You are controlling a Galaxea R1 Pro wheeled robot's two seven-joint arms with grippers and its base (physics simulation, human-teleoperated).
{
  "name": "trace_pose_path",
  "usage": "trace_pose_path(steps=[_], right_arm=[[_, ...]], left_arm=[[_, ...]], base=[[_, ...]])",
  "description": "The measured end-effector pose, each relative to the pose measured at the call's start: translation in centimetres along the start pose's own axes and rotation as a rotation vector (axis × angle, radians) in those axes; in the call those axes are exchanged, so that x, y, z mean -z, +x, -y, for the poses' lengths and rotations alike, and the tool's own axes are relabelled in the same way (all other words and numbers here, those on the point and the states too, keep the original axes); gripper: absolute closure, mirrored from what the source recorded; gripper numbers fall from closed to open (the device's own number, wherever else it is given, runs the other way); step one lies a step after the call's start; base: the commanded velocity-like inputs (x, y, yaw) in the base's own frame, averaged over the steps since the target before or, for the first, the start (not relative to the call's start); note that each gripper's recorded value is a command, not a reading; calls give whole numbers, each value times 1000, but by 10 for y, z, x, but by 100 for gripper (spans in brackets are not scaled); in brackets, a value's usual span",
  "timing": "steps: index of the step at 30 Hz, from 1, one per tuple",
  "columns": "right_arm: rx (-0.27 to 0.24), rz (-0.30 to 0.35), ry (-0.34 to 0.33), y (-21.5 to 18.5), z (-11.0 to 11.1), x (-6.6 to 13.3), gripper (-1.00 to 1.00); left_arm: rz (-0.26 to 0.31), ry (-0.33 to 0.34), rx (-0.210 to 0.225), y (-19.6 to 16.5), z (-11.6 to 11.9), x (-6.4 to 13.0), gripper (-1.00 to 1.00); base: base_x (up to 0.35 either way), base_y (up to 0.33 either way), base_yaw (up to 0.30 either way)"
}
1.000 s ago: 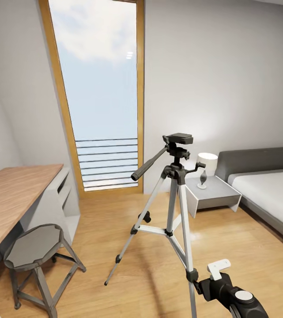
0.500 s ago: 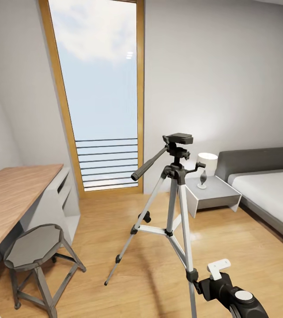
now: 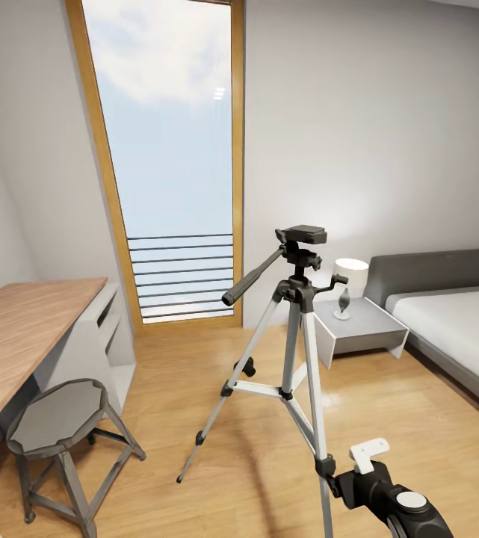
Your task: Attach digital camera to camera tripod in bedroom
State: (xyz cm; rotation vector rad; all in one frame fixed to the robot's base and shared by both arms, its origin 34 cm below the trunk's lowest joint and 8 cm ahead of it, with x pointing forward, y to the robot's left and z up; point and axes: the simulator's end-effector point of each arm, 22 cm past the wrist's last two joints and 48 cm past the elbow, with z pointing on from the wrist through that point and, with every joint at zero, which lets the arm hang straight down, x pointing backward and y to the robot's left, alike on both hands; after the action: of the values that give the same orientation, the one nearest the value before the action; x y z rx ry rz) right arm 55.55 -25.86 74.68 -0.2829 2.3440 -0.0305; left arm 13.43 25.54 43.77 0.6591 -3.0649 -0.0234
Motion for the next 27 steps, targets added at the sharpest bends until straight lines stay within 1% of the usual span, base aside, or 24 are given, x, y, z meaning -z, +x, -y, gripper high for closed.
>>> trace_pose_path(steps=[7,16,21,22,24,27], right_arm=[[-6,1,-5,-1,-4,0,-100],[-2,19,-4,-8,-3,0,-100],[-1,60,6,-37,4,-2,-100],[-4,84,15,-62,10,-2,-100],[-10,97,19,-79,12,-2,-100],[-21,107,17,-95,12,-2,-100]], left_arm=[[1,-1,0,0,-1,0,-100],[1,-2,0,-1,-2,0,-100],[1,-2,0,-1,-2,0,-100],[2,-2,0,-1,-2,0,-100],[2,-2,0,-1,-2,0,-100],[1,-2,0,-1,-2,0,-100]], base=[[0,0,0],[0,0,0],[0,0,0],[0,0,0],[0,0,0],[0,0,0]])
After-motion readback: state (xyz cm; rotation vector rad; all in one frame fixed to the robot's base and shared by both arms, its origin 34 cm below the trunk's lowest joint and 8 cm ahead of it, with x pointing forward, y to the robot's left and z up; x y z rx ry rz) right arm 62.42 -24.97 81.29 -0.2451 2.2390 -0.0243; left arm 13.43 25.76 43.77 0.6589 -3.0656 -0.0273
